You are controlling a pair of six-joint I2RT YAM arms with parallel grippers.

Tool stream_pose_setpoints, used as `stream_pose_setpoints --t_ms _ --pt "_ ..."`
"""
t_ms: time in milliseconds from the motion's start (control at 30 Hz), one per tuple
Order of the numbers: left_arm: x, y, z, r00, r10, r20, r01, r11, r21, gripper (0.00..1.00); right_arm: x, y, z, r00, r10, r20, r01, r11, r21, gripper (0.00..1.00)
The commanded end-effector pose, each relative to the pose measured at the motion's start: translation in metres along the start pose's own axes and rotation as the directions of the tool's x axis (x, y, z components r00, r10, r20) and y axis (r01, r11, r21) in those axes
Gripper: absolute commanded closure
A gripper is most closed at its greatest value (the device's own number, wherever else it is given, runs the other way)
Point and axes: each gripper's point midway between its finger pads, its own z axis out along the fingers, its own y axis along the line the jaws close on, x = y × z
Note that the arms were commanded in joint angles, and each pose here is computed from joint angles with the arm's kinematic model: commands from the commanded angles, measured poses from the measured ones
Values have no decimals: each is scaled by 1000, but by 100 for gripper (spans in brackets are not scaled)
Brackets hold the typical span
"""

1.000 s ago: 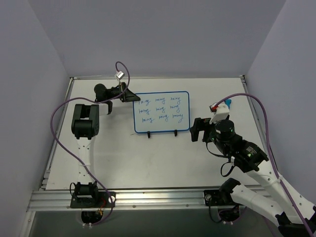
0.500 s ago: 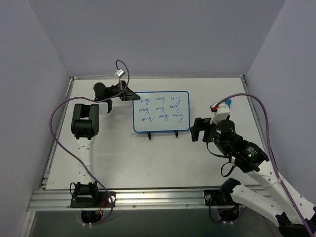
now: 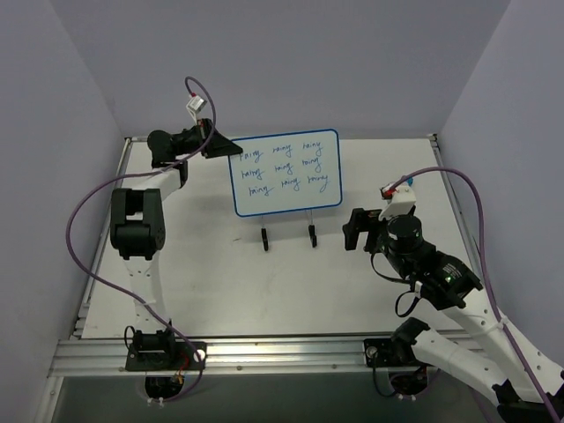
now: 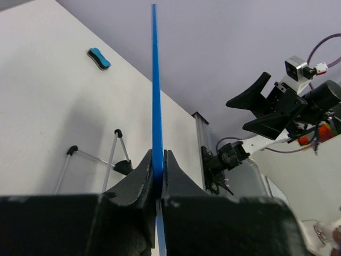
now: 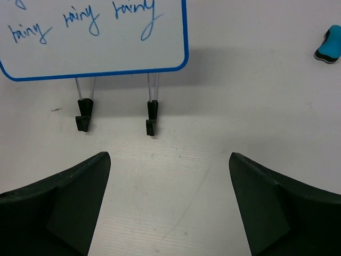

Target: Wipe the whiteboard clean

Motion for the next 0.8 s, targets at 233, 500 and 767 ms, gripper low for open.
stream_pose_setpoints --t_ms 233,500,767 --pt "-109 -133 -41 922 264 283 -118 888 -445 98 -62 -53 54 978 200 55 -205 970 128 14" --pt "-90 -215 -127 802 354 481 47 766 -641 98 -75 -179 126 938 346 1 -323 873 365 16" --pt "-14 -225 -168 748 395 533 211 621 -755 98 -44 -295 184 931 347 -111 -200 742 640 9"
